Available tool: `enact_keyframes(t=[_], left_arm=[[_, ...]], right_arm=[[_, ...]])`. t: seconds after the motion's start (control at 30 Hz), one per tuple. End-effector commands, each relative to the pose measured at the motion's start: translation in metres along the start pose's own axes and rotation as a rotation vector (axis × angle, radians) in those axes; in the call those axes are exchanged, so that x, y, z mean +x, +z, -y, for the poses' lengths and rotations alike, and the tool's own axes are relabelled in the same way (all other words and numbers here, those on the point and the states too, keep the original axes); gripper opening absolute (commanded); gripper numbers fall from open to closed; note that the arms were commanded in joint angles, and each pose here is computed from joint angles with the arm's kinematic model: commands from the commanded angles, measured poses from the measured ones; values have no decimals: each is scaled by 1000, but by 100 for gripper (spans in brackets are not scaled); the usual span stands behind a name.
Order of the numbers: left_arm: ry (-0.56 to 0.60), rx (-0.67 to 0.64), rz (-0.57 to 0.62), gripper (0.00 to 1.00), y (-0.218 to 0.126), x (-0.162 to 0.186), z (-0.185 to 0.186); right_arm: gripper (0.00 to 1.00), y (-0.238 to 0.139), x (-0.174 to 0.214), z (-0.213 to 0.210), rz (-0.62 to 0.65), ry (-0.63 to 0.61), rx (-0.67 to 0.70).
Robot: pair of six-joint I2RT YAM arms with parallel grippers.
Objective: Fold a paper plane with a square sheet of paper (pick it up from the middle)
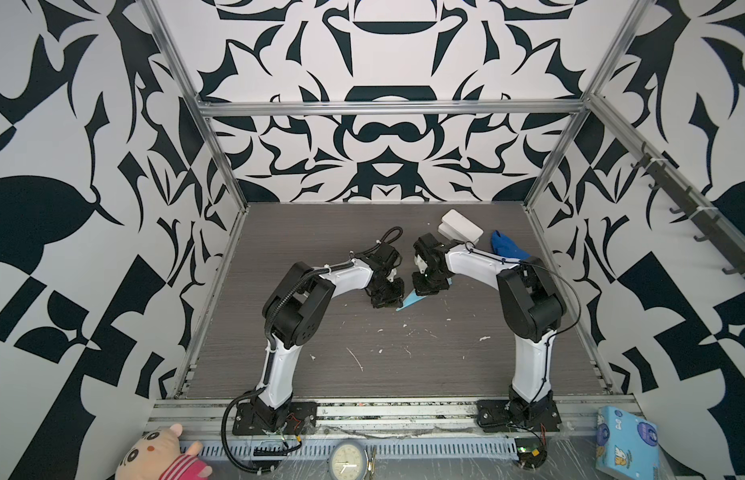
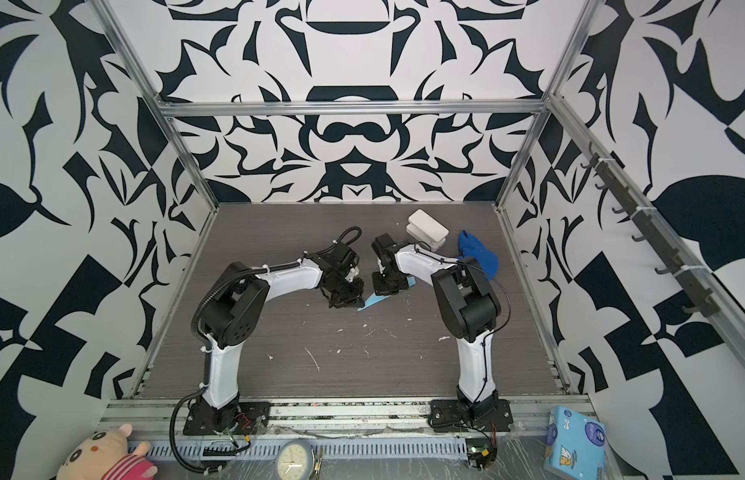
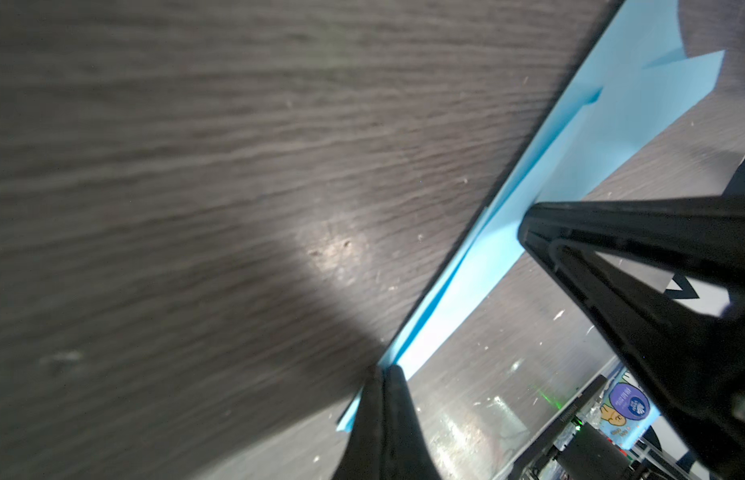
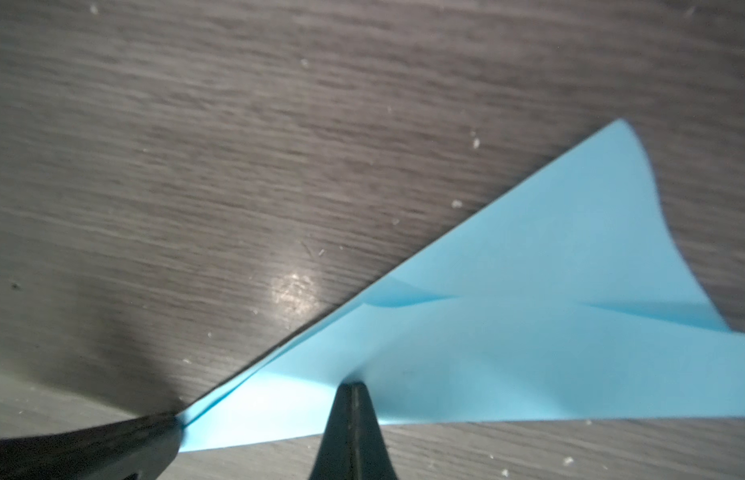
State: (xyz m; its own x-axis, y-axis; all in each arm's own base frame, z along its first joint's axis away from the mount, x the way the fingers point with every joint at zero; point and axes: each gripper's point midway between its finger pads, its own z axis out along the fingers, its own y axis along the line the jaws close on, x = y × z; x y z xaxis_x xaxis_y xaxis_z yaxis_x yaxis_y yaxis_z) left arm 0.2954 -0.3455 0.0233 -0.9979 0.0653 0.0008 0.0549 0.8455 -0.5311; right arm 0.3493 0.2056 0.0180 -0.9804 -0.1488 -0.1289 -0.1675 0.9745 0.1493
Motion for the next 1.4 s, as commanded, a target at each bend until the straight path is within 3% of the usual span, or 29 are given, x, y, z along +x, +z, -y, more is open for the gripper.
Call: enact_keyframes(t=[0.0,0.2,0.7,1.37], left_arm=[[23,6,19,4,-19,3,9],[34,71,35,4,-21,3,27],[0,-39,-24,2,14,12,-5],[-49,-104,30,1,-11,10,-32]], right_arm=[[0,26,24,20,-93,21,76],[0,27,25,19,-94,28,70],[0,28,26,20,-95,31,74],[0,35,33,28,-118,31,107]])
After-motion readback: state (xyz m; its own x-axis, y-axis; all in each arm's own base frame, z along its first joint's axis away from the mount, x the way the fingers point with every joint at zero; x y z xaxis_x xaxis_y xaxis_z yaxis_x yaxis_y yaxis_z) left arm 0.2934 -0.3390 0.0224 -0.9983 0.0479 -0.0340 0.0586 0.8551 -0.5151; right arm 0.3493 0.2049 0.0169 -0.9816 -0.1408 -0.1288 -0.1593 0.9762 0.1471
